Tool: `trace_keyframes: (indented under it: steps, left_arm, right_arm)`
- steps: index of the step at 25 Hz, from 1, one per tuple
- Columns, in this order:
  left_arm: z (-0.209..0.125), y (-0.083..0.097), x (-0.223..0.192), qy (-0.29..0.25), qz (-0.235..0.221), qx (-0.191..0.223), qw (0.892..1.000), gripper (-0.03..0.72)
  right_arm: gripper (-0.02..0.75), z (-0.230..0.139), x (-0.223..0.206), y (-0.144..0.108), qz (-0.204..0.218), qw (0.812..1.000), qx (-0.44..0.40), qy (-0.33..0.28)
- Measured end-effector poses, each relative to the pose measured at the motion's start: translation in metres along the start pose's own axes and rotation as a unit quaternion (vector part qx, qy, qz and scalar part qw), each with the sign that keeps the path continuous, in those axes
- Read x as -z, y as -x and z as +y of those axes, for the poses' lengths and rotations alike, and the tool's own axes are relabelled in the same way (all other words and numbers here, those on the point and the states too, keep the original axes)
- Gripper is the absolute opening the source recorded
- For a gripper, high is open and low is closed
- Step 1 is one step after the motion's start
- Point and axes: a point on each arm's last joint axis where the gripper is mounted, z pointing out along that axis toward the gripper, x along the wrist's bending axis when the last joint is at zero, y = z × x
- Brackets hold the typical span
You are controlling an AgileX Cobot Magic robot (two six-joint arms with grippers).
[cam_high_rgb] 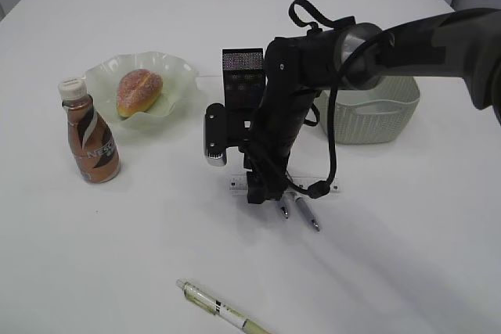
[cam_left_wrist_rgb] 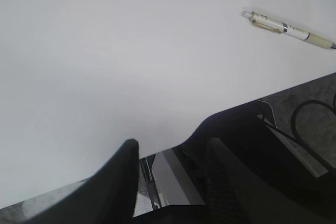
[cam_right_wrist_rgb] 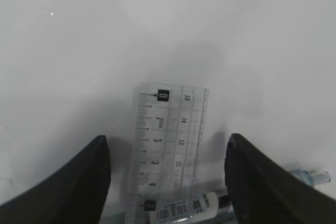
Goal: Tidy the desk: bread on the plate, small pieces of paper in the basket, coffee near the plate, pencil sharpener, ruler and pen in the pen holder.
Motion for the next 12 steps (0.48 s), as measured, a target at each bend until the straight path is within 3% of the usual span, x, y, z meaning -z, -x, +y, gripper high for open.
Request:
trace_keyframes:
  steps: [12]
  left_arm:
    - [0.0, 0.0, 0.0, 0.0, 0.0, 0.0, 1.0, 0.307]
  right_arm:
    - [0.508, -0.0002, -0.0013, 0.0, 0.002, 1.0, 0.0, -0.001]
